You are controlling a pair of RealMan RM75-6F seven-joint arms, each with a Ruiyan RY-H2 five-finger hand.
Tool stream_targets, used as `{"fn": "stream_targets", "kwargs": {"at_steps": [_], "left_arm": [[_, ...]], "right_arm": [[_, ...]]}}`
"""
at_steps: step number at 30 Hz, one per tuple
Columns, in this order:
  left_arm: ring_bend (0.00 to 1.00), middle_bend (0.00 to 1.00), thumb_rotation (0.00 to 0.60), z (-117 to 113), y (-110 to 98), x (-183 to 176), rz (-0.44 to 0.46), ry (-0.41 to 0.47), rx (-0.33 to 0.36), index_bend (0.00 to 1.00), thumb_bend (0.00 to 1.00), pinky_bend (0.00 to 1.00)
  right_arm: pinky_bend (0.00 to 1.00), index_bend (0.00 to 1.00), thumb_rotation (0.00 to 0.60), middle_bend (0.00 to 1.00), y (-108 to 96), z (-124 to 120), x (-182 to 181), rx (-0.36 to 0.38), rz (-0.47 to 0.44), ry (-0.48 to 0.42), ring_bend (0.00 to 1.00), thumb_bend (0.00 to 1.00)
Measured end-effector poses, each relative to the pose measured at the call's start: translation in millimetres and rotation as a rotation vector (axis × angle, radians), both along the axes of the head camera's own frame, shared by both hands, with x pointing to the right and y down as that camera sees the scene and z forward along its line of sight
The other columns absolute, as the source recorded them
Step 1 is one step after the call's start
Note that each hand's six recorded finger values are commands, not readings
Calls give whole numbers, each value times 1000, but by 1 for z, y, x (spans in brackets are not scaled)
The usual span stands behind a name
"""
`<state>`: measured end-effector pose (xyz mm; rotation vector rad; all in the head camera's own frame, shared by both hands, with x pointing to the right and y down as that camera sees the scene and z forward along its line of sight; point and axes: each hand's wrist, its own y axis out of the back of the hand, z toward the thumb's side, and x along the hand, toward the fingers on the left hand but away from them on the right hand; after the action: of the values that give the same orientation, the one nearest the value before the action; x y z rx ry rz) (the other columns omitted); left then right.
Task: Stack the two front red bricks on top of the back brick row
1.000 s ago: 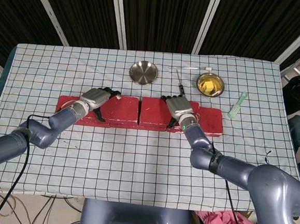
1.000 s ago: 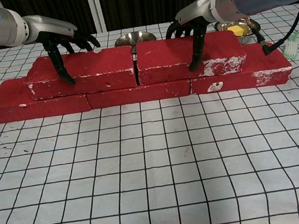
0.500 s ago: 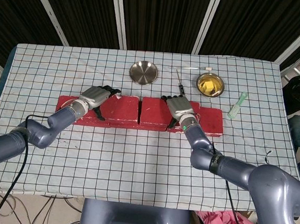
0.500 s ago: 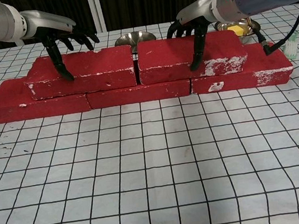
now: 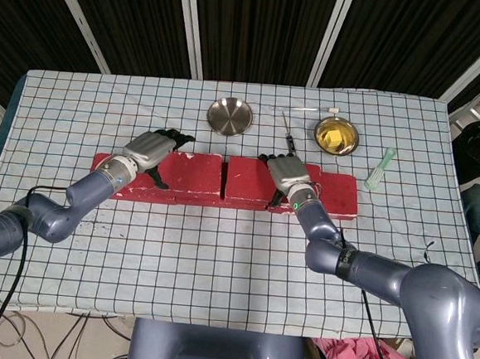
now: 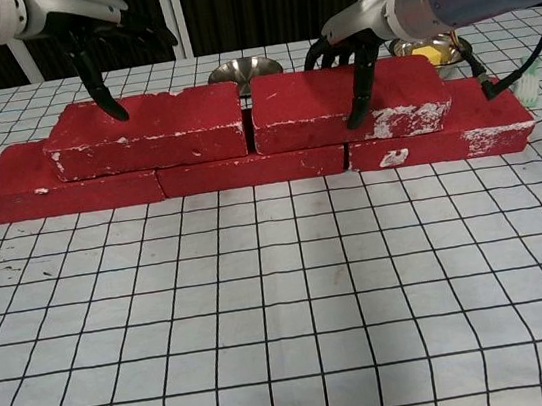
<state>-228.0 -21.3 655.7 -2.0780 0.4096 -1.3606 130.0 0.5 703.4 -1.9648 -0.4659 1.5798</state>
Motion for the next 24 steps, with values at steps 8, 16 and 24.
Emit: {"fn": "stream_targets", "kwargs": {"at_steps": [8,16,24], "left_arm": [[2,92,600,-44,0,-18,-15,30,123,46,0,86],[0,91,600,-47,10,-35,-25,2,125,47,0,78],[0,91,600,-47,12,-36,-27,1,115,46,0,78]], "right_arm": [[128,150,600,219,-2,-4,-1,1,15,-19,138,33],[128,150,600,220,-1,-3,-5,-5,7,-23,137,33],[128,150,600,220,0,-2,-9,-4,1,-24,137,33]]}}
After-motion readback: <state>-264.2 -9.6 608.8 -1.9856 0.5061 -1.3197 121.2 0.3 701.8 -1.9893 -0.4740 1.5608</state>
